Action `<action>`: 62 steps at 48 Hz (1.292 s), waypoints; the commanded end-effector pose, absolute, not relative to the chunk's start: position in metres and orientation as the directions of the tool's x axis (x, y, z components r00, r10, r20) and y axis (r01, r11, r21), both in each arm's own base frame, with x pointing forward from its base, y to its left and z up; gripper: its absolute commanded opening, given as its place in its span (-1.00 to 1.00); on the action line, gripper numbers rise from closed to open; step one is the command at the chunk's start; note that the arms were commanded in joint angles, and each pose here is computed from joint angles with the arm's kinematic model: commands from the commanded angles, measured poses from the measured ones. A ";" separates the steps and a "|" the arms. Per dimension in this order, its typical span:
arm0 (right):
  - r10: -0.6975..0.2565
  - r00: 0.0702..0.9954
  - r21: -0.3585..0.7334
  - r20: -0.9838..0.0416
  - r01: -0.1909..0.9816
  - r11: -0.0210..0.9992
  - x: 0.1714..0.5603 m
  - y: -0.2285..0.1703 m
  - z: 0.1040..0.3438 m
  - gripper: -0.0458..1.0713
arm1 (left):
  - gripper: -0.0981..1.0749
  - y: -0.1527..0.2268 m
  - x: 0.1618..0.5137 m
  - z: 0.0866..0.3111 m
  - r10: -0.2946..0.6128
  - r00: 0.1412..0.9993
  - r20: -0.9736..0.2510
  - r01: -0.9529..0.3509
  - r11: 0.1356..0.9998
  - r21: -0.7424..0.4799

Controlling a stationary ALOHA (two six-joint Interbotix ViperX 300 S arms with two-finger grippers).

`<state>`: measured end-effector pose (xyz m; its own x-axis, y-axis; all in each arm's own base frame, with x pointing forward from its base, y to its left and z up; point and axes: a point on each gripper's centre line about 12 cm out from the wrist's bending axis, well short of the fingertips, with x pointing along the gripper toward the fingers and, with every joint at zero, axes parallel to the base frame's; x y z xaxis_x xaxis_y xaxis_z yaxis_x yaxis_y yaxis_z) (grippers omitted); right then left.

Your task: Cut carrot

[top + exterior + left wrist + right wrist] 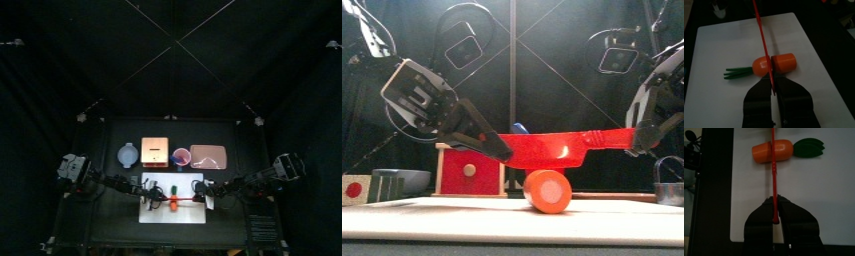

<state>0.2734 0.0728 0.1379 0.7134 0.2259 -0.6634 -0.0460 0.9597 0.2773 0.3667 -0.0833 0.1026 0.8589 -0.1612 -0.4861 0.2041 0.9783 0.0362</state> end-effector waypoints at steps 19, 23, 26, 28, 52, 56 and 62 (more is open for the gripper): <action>0.224 0.720 0.257 -0.657 -0.065 0.964 0.280 0.080 0.149 -0.51 | -0.25 -0.104 0.367 0.110 -0.185 0.863 -0.470 0.248 0.966 0.076; 0.216 0.714 0.248 -0.666 -0.060 0.967 0.279 0.079 0.148 -0.51 | -0.25 -0.103 0.366 0.107 -0.177 0.859 -0.481 0.244 0.967 0.080; 0.206 0.709 0.236 -0.675 -0.057 0.970 0.279 0.078 0.147 -0.51 | -0.25 -0.102 0.367 0.107 -0.174 0.858 -0.483 0.246 0.965 0.089; 0.197 0.705 0.231 -0.682 -0.048 0.972 0.279 0.077 0.146 -0.51 | -0.25 -0.102 0.368 0.108 -0.171 0.860 -0.480 0.247 0.964 0.099; 0.184 0.690 0.218 -0.700 -0.038 0.975 0.278 0.076 0.142 -0.52 | -0.25 -0.100 0.366 0.100 -0.158 0.839 -0.520 0.243 0.965 0.098; 0.182 0.682 0.215 -0.708 -0.036 0.976 0.279 0.076 0.139 -0.52 | -0.25 -0.101 0.366 0.097 -0.159 0.834 -0.529 0.246 0.964 0.097; 0.178 0.669 0.209 -0.722 -0.034 0.977 0.279 0.076 0.133 -0.52 | -0.25 -0.101 0.365 0.093 -0.157 0.827 -0.539 0.248 0.964 0.099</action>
